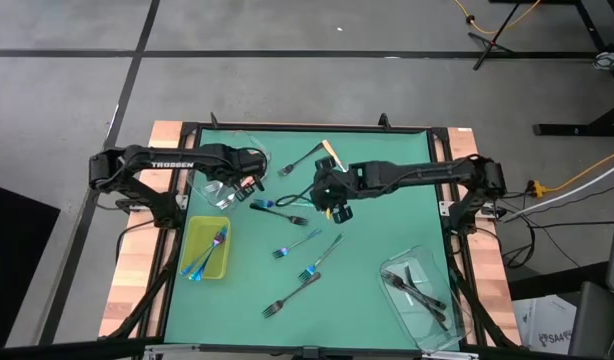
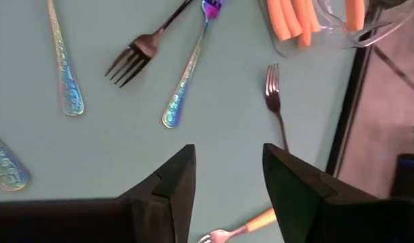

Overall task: Sort silverware by color (type)
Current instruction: Put the orange fork in the top transparent bin

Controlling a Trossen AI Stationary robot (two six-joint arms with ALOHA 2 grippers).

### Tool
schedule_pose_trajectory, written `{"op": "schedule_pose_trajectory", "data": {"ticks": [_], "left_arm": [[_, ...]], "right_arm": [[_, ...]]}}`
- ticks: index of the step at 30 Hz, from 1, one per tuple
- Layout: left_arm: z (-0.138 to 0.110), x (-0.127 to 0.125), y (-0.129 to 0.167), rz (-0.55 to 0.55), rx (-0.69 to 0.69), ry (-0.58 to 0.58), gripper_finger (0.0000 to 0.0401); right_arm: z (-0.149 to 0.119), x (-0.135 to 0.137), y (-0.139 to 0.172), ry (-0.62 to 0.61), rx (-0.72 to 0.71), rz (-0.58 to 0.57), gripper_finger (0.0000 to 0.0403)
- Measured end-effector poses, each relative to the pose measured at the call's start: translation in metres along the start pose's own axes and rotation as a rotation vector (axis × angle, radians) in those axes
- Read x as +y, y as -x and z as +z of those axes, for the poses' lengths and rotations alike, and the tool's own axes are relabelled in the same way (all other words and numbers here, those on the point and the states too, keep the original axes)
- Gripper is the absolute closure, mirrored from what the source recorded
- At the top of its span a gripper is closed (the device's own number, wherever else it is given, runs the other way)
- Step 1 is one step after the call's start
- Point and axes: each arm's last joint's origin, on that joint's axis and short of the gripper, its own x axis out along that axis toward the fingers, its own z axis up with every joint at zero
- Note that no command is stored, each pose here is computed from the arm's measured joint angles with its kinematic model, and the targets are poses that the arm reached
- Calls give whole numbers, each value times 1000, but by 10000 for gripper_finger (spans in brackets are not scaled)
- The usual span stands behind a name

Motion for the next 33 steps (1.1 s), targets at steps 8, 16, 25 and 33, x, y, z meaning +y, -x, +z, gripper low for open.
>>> {"op": "schedule_pose_trajectory", "data": {"ticks": [8,16,25,33], "left_arm": [[-3,7,-34,-85,19,31,401],[-10,15,-53,-104,65,77,401],[-12,16,-59,-172,78,78,401],[-12,16,-59,-174,73,79,401]], "right_arm": [[-9,-13,-4,-38,0,16,242],[-11,-16,-5,-47,5,11,242],[-11,-16,-5,-47,1,10,242],[-11,-16,-5,-47,1,10,242]]}}
